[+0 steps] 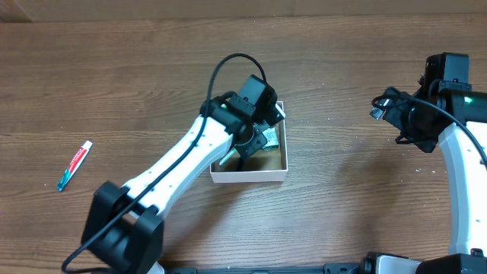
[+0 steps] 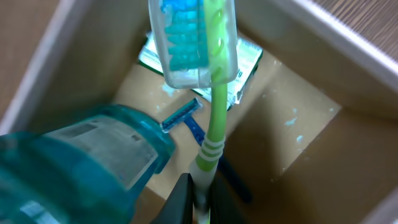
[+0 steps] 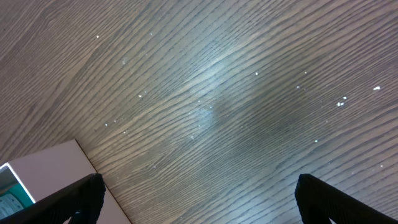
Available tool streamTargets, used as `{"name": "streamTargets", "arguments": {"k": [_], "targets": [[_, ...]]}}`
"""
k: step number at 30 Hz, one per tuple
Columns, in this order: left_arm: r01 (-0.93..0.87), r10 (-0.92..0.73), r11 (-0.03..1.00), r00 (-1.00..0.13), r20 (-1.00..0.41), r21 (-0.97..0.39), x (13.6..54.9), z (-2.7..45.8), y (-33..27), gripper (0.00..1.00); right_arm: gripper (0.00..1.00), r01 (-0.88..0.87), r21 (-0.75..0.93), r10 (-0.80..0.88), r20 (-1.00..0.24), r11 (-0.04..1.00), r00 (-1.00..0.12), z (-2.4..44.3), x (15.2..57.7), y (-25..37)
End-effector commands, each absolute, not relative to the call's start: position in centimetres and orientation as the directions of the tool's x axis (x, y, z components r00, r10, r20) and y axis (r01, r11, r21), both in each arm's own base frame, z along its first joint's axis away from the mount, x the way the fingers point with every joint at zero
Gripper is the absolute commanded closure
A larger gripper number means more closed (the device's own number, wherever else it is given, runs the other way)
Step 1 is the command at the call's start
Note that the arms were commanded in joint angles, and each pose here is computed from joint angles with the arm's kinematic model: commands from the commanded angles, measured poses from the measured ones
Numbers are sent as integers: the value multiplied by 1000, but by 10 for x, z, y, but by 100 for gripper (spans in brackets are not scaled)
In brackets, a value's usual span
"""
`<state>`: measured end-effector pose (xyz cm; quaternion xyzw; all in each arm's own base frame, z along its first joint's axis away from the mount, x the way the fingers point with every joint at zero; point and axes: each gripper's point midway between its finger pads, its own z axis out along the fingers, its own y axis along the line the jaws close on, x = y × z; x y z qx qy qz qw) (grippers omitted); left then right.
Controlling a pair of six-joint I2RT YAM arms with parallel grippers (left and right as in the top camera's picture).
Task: Pack container
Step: 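Carry the toothbrush into the box and release it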
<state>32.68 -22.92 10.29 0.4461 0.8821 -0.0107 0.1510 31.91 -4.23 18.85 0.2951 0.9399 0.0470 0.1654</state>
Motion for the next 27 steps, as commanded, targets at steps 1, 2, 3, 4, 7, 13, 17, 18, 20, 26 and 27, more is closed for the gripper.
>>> {"name": "streamTargets", "arguments": {"k": [1, 2, 3, 4, 7, 13, 17, 18, 20, 26, 27], "targets": [[811, 801, 577, -540, -258, 93, 323, 92, -235, 89, 0, 528, 194, 563, -294, 827, -773, 192, 319, -41], [811, 801, 577, -540, -258, 93, 324, 92, -235, 82, 0, 529, 194, 563, -293, 827, -773, 192, 319, -41], [811, 800, 577, -538, -264, 96, 324, 95, -235, 74, 0, 529, 194, 563, -293, 827, -773, 192, 319, -41], [810, 799, 578, -538, -270, 98, 324, 98, -235, 58, 0, 529, 194, 563, -293, 827, -773, 192, 319, -41], [781, 770, 614, -559, -307, 117, 329, 115, -235, 39, 0, 529, 194, 563, -293, 827, -773, 192, 319, -41], [638, 626, 755, -634, -454, 150, 327, 217, -217, 23, 0, 517, 189, 550, -297, 835, -780, 192, 319, -41], [477, 486, 861, -664, -569, 178, 317, 279, -177, 4, 0, 516, 190, 550, -298, 835, -780, 192, 320, -41], [413, 441, 890, -673, -594, 193, 314, 293, -158, 0, 0, 516, 190, 550, -298, 835, -780, 192, 320, -41], [260, 335, 942, -707, -623, 211, 310, 309, -119, 0, 0, 516, 190, 550, -298, 835, -780, 192, 320, -41], [-192, -56, 967, -799, -599, 166, 293, 309, 4, 0, 0, 516, 190, 550, -298, 835, -780, 192, 320, -41], [-242, -106, 957, -803, -586, 159, 292, 305, 19, 0, 0, 516, 190, 550, -298, 835, -780, 192, 320, -41]]}}
